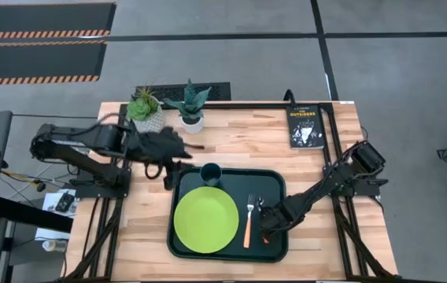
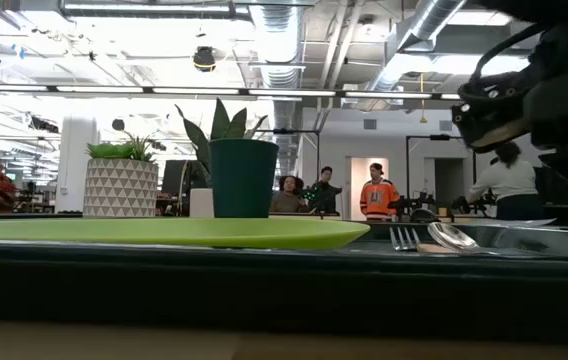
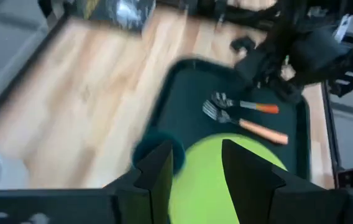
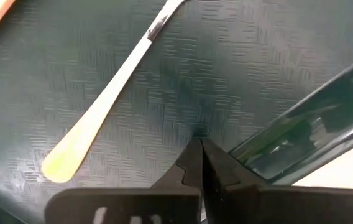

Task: Pick and place plate/cup/fork/spoon on tray
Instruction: Adjust the black tray, then adjust the orange fork

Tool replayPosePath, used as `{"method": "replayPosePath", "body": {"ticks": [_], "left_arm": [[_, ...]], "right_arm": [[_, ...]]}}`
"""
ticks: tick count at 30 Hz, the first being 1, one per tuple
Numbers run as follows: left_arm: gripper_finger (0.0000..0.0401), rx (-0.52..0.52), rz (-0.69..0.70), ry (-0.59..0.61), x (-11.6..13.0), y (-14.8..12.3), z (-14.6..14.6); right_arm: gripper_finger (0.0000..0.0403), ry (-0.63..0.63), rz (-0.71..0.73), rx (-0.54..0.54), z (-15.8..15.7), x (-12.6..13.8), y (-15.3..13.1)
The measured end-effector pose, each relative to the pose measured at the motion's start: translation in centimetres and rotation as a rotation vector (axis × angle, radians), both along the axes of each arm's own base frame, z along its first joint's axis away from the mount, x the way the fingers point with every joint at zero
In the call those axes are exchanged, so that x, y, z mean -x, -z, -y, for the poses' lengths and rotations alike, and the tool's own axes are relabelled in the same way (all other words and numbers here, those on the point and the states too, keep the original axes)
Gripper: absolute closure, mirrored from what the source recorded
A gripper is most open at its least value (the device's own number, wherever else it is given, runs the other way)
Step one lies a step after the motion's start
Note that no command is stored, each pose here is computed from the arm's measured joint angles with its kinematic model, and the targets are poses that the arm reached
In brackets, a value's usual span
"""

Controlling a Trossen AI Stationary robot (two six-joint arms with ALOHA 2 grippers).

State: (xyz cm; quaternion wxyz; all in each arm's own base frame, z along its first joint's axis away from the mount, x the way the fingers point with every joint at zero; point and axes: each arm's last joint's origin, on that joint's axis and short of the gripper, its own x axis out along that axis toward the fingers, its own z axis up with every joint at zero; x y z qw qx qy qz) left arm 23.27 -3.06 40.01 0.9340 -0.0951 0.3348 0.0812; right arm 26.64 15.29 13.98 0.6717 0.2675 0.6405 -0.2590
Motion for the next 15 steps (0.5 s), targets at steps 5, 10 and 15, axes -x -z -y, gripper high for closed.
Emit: {"method": "replayPosePath", "body": {"ticks": [5,10,15], "left_arm": [[0.0276,0.150,-0.017,-0.147,1.7,6.7,0.2],[0.0276,0.306,-0.032,-0.288,3.6,11.9,0.1],[0.0276,0.395,-0.027,-0.352,5.1,14.8,0.2]], "right_arm": [[0.0393,-0.037,-0.021,0.037,1.5,-0.4,0.1],[0.0393,-0.055,-0.021,0.044,2.4,-1.0,-0.2],[0.0394,-0.029,0.087,0.041,2.5,-1.5,-2.7]]}}
